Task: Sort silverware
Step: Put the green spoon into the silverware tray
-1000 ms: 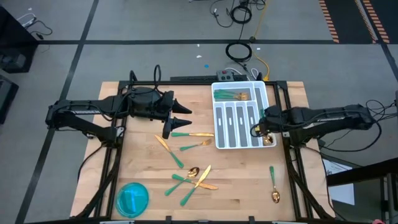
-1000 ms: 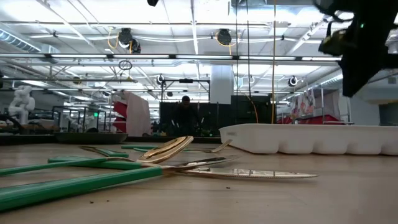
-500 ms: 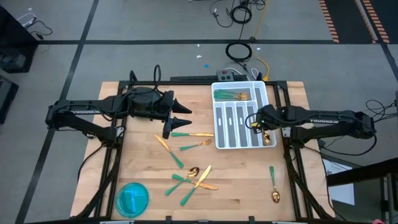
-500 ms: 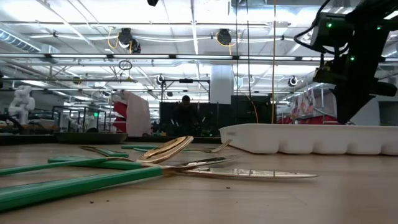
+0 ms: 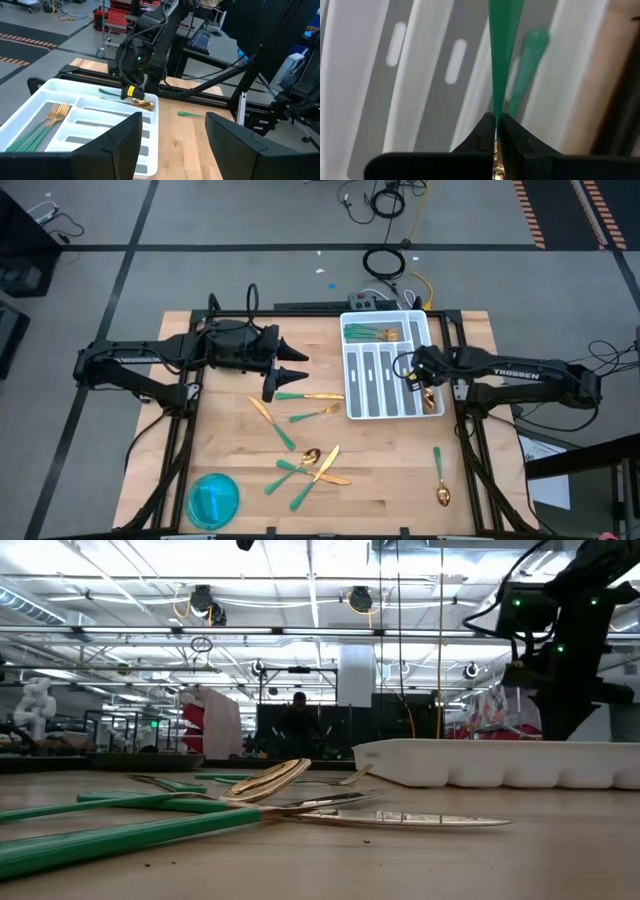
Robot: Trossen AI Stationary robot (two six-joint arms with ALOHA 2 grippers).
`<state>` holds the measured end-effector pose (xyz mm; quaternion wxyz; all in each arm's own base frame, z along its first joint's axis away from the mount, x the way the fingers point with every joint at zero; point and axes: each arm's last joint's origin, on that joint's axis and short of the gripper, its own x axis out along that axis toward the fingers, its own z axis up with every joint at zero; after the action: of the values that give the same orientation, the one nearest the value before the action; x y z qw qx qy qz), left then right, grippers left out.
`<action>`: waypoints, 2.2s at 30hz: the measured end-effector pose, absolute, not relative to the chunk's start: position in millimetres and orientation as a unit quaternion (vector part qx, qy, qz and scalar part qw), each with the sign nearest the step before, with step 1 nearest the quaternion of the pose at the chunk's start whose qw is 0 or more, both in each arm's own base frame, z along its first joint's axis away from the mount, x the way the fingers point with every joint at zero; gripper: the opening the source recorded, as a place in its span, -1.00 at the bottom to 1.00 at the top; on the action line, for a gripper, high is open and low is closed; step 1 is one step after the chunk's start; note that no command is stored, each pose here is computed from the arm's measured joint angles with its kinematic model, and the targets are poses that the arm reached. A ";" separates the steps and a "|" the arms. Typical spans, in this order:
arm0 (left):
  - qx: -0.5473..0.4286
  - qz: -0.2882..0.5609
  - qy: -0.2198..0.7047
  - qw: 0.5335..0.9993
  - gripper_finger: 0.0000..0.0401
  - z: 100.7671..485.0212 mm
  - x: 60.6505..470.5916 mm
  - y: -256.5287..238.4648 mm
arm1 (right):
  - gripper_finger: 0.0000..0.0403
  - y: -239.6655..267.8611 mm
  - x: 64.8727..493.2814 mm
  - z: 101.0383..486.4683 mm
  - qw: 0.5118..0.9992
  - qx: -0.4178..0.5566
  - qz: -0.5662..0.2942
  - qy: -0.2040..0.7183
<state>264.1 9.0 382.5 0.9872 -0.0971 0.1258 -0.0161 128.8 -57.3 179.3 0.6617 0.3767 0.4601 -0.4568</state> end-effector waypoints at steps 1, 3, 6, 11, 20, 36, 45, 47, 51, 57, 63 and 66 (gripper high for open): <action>-0.097 -0.016 0.126 0.987 0.12 382.4 264.0 9.0 | -1.00 -57.0 129.0 177.5 0.662 0.379 -0.453 0.461; -0.097 -0.016 0.126 0.987 0.12 382.3 264.1 9.0 | -1.00 -56.3 128.8 173.6 0.662 0.386 -0.447 0.462; -0.097 -0.016 0.127 0.987 0.12 382.2 264.1 9.1 | -1.00 -56.2 129.1 170.8 0.663 0.393 -0.446 0.456; -0.097 -0.016 0.127 0.987 0.12 382.2 264.1 9.1 | -0.99 -56.3 128.9 169.8 0.659 0.396 -0.451 0.453; -0.097 -0.016 0.127 0.987 0.12 382.2 264.1 9.1 | -0.63 -56.4 128.4 169.7 0.657 0.393 -0.456 0.453; -0.096 -0.009 0.127 0.987 0.12 382.1 264.1 9.6 | -0.30 -59.8 136.6 217.5 0.723 0.372 -0.433 0.390; -0.113 -0.030 0.155 0.981 0.12 377.4 262.6 7.5 | -0.32 -35.2 204.8 281.7 0.877 0.310 -0.225 0.290; -0.116 -0.037 0.159 0.980 0.12 376.8 262.3 7.0 | -0.34 -25.9 228.9 284.0 0.892 0.273 -0.190 0.305; -0.129 -0.042 0.151 0.979 0.12 381.6 256.4 6.4 | -0.39 -2.4 284.1 276.1 0.902 0.202 -0.101 0.368; -0.146 -0.039 0.110 0.982 0.12 400.8 231.1 5.6 | -0.36 28.1 352.5 237.2 0.876 0.207 -0.015 0.435; -0.146 -0.027 0.065 0.987 0.12 419.7 198.8 5.3 | -0.18 52.8 376.6 191.2 0.843 0.260 0.009 0.470; -0.145 -0.021 0.056 0.988 0.12 423.8 188.7 5.3 | -0.08 63.1 380.1 180.4 0.834 0.275 0.018 0.479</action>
<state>188.7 5.3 423.8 0.9877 -0.1450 0.0556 -0.0208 380.1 63.1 180.4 0.8336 0.2754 0.4785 0.0181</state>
